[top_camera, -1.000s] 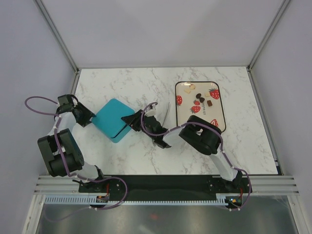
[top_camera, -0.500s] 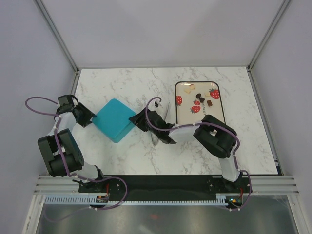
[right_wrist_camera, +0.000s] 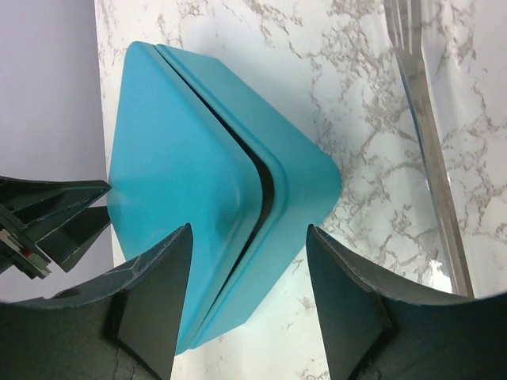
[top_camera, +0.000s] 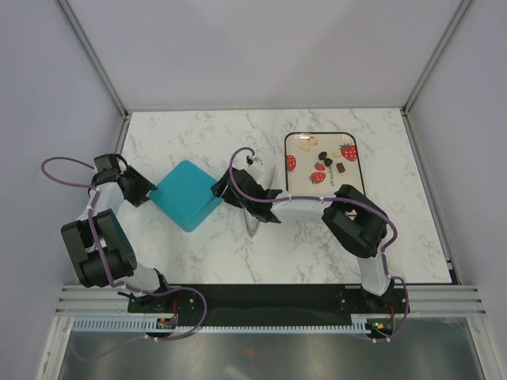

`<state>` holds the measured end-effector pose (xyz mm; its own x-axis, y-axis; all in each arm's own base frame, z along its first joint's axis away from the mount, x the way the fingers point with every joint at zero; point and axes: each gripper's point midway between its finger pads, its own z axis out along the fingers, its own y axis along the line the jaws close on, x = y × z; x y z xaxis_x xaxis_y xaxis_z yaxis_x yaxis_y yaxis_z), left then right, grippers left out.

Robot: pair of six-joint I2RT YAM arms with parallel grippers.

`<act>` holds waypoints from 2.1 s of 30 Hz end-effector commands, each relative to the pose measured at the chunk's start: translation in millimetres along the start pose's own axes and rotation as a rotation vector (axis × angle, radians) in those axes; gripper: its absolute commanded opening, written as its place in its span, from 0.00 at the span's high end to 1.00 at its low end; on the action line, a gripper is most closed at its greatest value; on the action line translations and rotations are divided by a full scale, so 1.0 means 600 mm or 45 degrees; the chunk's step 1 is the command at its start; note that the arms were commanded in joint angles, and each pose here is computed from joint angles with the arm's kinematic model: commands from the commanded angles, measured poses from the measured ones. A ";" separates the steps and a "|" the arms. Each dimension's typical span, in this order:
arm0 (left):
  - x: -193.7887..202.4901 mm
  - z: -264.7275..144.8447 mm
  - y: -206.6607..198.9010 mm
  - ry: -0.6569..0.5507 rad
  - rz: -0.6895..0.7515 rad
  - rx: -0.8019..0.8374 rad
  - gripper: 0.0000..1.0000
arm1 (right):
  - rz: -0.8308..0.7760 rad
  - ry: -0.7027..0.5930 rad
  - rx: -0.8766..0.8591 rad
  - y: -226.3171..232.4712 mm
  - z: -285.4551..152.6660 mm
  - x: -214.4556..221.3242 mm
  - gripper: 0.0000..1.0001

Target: Pack the chocolate

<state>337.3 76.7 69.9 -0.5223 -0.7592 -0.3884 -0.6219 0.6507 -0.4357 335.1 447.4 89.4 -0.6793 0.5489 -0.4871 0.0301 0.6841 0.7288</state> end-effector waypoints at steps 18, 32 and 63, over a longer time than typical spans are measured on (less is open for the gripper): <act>-0.020 -0.011 -0.022 -0.046 0.022 0.071 0.55 | -0.138 0.069 0.096 -0.062 0.055 0.025 0.47; -0.004 -0.006 -0.006 -0.017 0.029 0.031 0.74 | -0.156 0.046 0.092 -0.071 0.048 0.014 0.55; 0.019 -0.010 0.020 -0.003 0.030 -0.040 0.82 | -0.104 0.166 0.306 -0.190 0.054 0.116 0.99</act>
<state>335.2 88.9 77.3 -0.4839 -0.7520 -0.4475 -0.6323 0.6540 -0.4154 360.1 456.8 72.4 -0.6394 0.6227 -0.4510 0.0315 0.6072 0.7939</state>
